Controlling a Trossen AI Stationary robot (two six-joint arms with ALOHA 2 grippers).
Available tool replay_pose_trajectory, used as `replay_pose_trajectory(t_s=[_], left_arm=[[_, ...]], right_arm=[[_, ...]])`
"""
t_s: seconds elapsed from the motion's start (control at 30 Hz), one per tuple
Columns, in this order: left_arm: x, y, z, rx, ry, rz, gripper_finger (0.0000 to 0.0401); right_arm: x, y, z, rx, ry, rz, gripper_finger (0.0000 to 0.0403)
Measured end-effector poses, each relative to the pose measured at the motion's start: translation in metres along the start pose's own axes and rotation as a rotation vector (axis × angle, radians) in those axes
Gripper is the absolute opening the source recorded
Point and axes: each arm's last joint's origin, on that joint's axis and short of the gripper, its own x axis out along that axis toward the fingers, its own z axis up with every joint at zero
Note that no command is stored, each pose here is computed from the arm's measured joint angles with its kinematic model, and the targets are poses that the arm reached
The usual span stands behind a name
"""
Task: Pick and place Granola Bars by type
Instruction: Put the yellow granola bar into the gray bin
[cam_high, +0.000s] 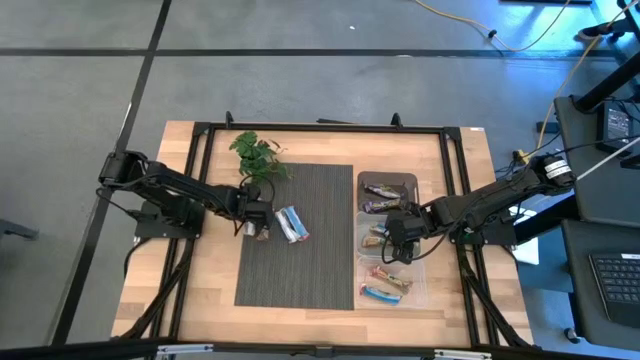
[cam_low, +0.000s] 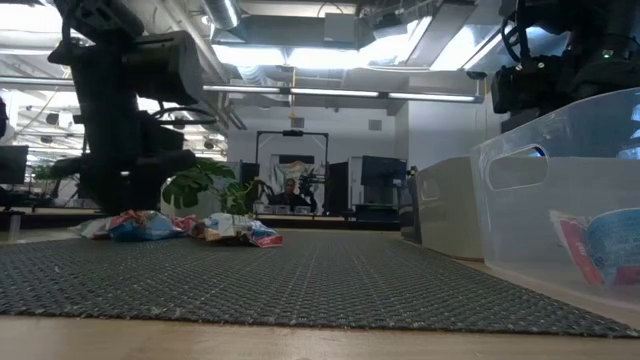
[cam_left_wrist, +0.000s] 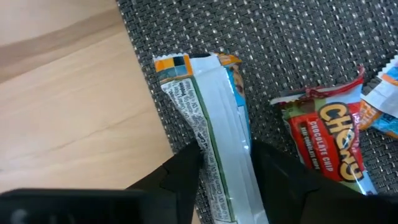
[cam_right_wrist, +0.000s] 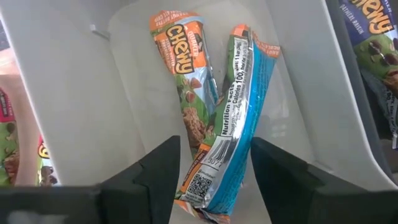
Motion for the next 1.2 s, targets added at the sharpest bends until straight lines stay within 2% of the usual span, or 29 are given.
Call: replay_pose_trajectory(t_s=[0.37,0.53,0.73,0.87,1.0,1.2], left_arm=[[0.0,-0.002,0.001,0.029,-0.01,-0.015,0.0058],[-0.003,-0.005,0.003,0.074,-0.009,-0.016,0.0054],[-0.023,-0.026,0.017,0.141,-0.049,-0.103,0.0055],[-0.038,-0.04,0.026,0.191,-0.091,-0.161,0.0051],[-0.051,-0.055,0.031,0.246,-0.206,-0.234,0.0053],[-0.068,-0.083,0.035,0.376,-0.401,-0.478,0.0053]], right_arm=[[-0.004,-0.001,0.0,0.009,-0.019,0.007,0.0199],[-0.015,-0.003,0.002,0.016,-0.116,-0.019,0.0199],[-0.027,-0.006,0.005,0.025,-0.238,-0.039,0.0199],[-0.029,-0.002,0.011,-0.033,-0.302,-0.007,0.0199],[-0.034,0.006,0.023,-0.167,-0.433,0.046,0.0199],[-0.048,0.019,0.042,-0.322,-0.689,0.112,0.0199]])
